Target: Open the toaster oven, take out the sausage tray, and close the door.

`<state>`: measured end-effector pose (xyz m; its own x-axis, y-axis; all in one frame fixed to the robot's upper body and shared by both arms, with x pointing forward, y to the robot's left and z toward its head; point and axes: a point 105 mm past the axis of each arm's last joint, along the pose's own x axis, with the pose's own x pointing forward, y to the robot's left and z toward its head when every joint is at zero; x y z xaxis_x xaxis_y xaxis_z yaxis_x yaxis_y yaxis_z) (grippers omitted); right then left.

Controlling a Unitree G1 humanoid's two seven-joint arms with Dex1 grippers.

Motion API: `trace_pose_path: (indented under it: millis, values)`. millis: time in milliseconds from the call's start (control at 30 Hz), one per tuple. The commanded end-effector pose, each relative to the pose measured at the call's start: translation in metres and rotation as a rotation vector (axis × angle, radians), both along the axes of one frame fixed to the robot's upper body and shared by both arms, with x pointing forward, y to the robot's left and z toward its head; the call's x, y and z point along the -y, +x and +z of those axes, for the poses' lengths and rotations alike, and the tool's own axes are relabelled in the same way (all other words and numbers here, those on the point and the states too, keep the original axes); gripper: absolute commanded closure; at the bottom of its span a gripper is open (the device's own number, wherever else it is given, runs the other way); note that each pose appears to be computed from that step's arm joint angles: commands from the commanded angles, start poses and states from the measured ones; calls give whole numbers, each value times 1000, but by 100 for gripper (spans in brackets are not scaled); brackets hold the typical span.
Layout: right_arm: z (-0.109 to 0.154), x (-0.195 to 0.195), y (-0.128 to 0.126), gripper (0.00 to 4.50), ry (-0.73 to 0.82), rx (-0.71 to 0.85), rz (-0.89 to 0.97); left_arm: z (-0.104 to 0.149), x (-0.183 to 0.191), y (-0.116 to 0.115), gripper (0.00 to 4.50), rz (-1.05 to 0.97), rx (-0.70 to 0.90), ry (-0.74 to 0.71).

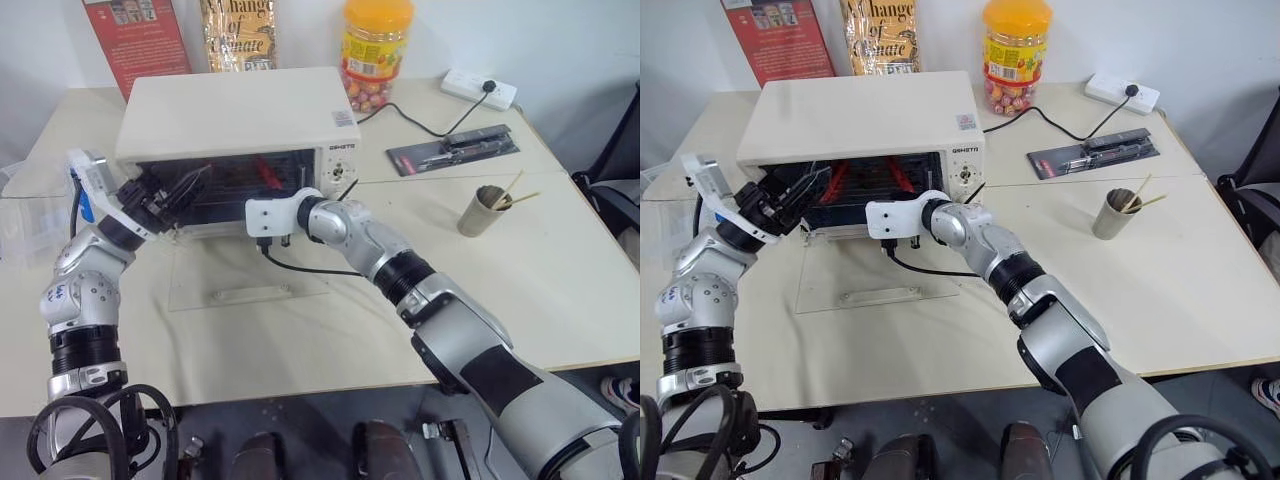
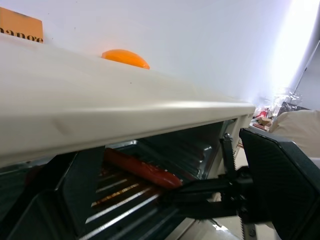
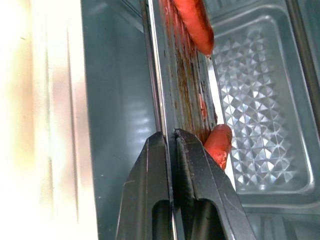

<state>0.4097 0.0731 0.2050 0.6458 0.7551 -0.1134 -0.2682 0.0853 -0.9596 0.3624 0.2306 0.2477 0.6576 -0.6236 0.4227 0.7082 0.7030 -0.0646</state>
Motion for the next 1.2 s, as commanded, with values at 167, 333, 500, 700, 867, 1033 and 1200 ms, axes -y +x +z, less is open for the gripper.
trace_pose_path:
  millis: [167,333,500,700,867,1033,1200]
  values:
    - [23,-5,-28,450,42,104,82,7,-9,2,0,34,30,13]
    - [21,4,-44,450,38,141,91,7,-9,3,0,31,27,16]
    - [20,10,-60,450,41,162,98,7,-11,4,0,31,21,20]
    - [18,19,-73,450,34,170,92,8,-12,5,0,30,20,22]
    - [15,24,-83,450,21,163,97,7,-13,4,0,28,17,27]
    - [9,31,-96,450,25,137,108,6,-16,0,0,25,11,35]
    - [2,41,-109,450,4,132,132,5,-21,-6,0,28,1,47]
